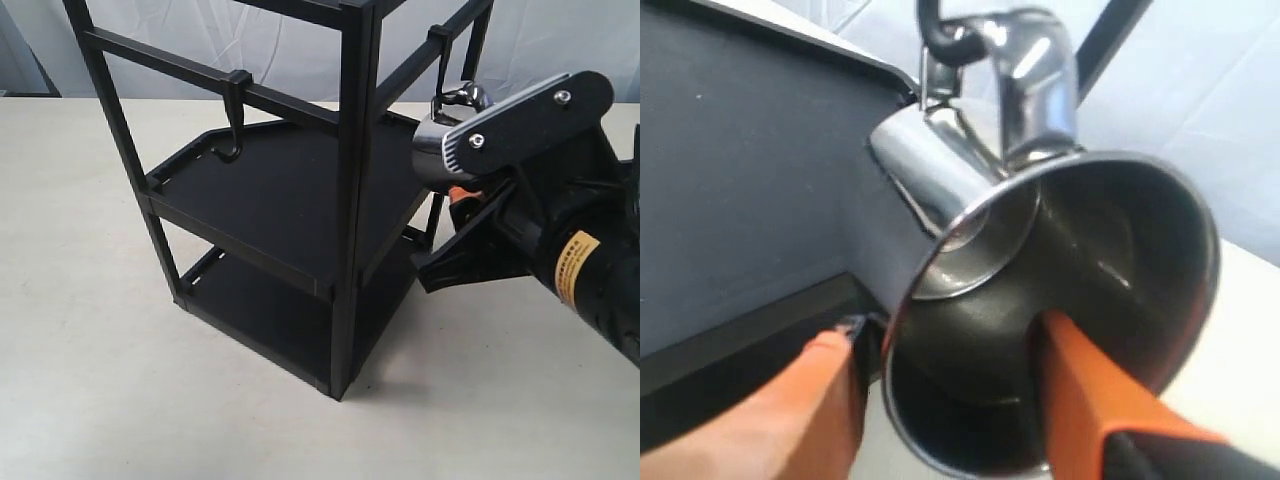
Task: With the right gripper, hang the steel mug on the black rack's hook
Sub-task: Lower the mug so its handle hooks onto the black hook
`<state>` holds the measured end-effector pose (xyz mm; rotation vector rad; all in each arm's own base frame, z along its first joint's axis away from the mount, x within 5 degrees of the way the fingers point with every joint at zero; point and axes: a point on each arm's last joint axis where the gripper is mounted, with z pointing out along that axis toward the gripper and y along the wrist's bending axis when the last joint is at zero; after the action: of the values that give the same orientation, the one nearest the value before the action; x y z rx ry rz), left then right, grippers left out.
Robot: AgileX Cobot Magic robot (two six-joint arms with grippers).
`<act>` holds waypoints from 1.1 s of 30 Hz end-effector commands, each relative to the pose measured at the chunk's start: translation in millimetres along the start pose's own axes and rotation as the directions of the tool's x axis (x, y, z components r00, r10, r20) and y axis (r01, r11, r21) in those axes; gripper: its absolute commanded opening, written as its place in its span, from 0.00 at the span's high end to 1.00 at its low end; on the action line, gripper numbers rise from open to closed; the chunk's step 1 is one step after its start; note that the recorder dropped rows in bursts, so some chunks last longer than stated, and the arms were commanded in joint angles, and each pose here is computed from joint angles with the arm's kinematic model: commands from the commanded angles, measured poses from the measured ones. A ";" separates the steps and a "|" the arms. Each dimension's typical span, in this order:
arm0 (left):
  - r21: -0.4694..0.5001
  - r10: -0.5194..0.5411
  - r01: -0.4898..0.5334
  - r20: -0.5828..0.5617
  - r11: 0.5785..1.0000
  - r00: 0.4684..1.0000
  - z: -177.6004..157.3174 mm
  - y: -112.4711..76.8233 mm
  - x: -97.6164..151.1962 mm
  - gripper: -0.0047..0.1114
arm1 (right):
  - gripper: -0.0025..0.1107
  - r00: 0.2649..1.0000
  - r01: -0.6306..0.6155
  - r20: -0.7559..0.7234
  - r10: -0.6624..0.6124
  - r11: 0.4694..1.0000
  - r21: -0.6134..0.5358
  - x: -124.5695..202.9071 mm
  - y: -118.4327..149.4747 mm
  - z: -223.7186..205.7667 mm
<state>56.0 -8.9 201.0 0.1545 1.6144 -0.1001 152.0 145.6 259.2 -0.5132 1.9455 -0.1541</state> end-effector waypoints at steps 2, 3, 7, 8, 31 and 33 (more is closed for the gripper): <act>0.005 -0.002 0.002 0.010 1.000 1.000 -0.4 -0.3 -0.6 0.95 | 0.55 1.000 -0.024 -0.003 0.024 0.999 0.026 -0.2 -5.3 -4.9; 0.005 -0.002 0.002 0.010 1.000 1.000 -0.4 -0.3 -0.6 0.95 | 0.55 1.000 -0.026 -0.003 0.027 0.999 0.022 -0.2 -5.2 -5.2; 0.005 -0.002 0.002 0.010 1.000 1.000 -0.4 -0.3 -0.6 0.95 | 0.55 1.000 -0.023 0.001 0.023 1.000 -0.014 -0.6 -2.0 -5.2; 0.005 -0.002 0.002 0.010 1.000 1.000 -0.4 -0.3 -0.6 0.95 | 0.55 1.000 -0.023 0.001 0.023 1.000 -0.021 -0.7 -1.3 -5.2; 0.005 -0.002 0.002 0.010 1.000 1.000 -0.4 -0.3 -0.6 0.95 | 0.39 0.999 -0.020 -0.028 0.019 0.999 -0.035 2.0 0.6 -5.9; 0.005 -0.002 0.002 0.010 1.000 1.000 -0.4 -0.3 -0.6 0.95 | 0.39 1.000 -0.013 -0.024 0.012 0.999 -0.045 1.9 3.0 -7.6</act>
<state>56.0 -8.9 201.0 0.1545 1.6144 -0.1001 146.2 146.1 258.6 -0.5201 1.9849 -0.1099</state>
